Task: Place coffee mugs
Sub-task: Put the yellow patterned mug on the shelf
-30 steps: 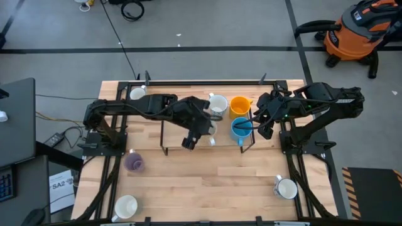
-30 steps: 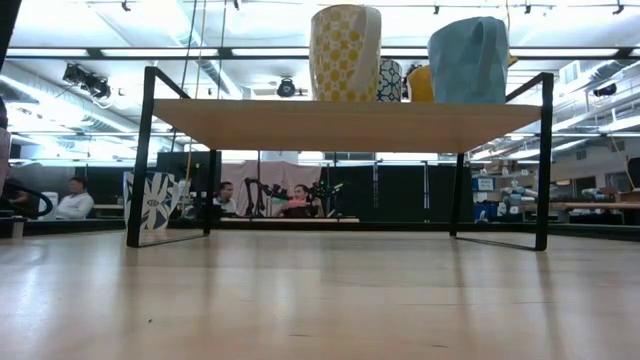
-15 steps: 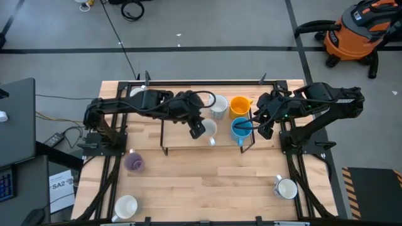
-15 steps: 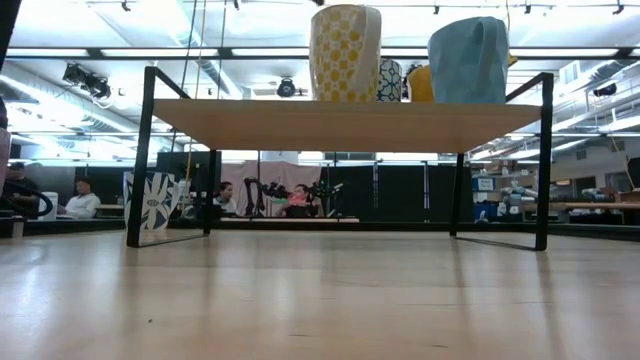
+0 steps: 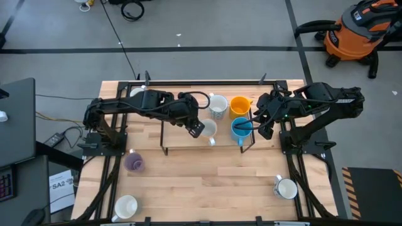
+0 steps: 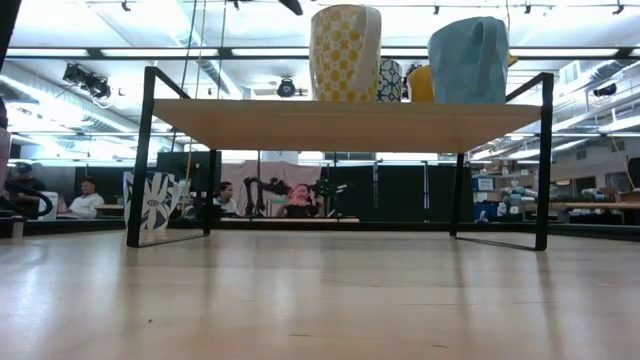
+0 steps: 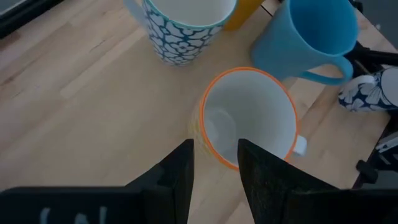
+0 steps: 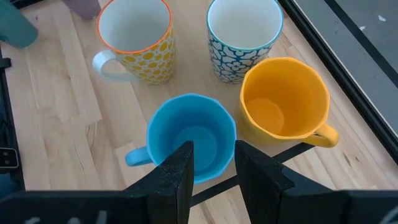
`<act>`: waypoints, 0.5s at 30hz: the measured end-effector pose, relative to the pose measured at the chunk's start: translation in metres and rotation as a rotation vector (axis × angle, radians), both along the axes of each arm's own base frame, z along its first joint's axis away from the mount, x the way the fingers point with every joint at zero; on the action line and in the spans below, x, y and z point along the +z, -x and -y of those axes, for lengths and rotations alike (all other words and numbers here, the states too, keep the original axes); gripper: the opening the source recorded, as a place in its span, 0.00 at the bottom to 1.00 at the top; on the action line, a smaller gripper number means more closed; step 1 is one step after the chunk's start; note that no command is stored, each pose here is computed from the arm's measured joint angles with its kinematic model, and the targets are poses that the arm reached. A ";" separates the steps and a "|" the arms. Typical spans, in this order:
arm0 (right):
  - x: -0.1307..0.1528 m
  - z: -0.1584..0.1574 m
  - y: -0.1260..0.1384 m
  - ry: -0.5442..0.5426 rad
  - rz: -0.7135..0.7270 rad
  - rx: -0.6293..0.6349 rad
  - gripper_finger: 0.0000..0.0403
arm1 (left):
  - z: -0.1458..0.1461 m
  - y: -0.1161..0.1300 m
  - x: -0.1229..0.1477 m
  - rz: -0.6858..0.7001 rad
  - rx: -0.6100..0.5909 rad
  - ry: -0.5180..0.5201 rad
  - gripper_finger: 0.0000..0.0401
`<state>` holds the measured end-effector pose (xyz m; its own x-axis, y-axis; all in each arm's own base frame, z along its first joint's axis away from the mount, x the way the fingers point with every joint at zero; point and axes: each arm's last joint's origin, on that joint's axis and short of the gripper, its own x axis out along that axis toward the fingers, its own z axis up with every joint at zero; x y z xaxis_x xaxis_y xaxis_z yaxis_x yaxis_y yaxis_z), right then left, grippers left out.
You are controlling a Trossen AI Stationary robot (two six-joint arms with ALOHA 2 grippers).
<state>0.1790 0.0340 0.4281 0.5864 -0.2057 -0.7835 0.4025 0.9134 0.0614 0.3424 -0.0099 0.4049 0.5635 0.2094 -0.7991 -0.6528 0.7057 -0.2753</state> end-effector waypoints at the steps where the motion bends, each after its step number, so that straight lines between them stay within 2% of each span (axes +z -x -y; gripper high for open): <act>1: 0.000 0.000 0.000 0.000 0.000 0.001 0.30 | 0.000 0.000 0.000 0.000 0.002 0.001 0.32; 15: -0.008 -0.001 -0.003 0.006 -0.025 0.000 0.30 | 0.000 -0.021 -0.026 -0.086 -0.005 -0.009 0.32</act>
